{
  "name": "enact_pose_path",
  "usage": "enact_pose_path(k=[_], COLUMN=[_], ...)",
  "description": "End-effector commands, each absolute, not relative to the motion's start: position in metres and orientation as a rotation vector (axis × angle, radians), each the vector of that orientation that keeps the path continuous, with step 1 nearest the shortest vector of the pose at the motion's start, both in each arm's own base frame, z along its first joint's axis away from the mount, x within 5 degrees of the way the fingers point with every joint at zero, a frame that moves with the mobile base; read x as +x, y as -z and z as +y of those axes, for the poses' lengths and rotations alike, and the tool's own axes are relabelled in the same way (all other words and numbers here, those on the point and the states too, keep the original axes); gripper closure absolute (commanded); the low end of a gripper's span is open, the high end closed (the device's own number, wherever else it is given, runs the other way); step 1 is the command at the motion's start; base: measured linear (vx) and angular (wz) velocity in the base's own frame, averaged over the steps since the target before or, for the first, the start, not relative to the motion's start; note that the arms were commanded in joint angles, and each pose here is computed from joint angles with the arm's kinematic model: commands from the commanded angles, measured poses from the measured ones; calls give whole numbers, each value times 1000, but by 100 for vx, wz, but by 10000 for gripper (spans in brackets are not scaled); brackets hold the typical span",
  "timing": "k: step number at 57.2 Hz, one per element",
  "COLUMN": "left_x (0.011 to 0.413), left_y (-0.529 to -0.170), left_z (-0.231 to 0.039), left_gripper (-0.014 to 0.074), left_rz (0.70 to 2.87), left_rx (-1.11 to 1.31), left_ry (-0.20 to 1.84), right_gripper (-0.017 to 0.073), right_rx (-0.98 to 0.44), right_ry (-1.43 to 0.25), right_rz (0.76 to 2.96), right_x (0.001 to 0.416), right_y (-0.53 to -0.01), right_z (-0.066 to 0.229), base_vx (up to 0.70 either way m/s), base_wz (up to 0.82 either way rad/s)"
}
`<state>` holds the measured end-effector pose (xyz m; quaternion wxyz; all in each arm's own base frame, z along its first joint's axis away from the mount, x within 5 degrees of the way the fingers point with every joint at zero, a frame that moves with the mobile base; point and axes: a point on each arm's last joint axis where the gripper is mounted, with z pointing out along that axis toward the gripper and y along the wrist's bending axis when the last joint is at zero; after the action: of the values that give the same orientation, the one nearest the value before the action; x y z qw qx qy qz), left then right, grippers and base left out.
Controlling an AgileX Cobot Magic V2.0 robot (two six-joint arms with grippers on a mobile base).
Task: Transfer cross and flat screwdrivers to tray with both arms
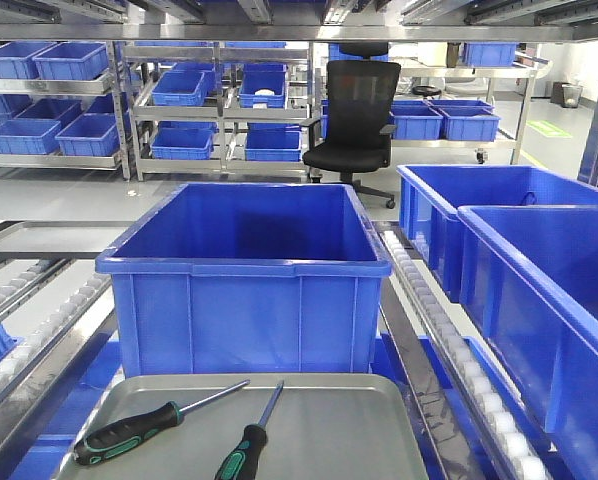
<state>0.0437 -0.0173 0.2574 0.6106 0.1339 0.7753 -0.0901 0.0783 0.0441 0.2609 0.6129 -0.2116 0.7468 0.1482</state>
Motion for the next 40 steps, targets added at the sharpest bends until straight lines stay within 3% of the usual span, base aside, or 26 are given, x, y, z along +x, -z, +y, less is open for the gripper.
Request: enact_pose_path(k=[1,12,40], left_x=[47,55,54], left_y=[-256,-201,-198], left_z=[-14,-7,-6], left_gripper=[594,594,594], left_rz=[1645,1577,1632], left_rx=[244,34,62], left_ry=[158,142,102], right_gripper=[567,567,567], right_rx=[-457,-460,-466], right_ry=[-334,-334,-334], right_rz=[1628,1634,1650], right_x=[81,81,81], right_y=[-277,-277,-275], right_z=[44,44,44], base_vx=[0,0,0], base_wz=[1,0,0])
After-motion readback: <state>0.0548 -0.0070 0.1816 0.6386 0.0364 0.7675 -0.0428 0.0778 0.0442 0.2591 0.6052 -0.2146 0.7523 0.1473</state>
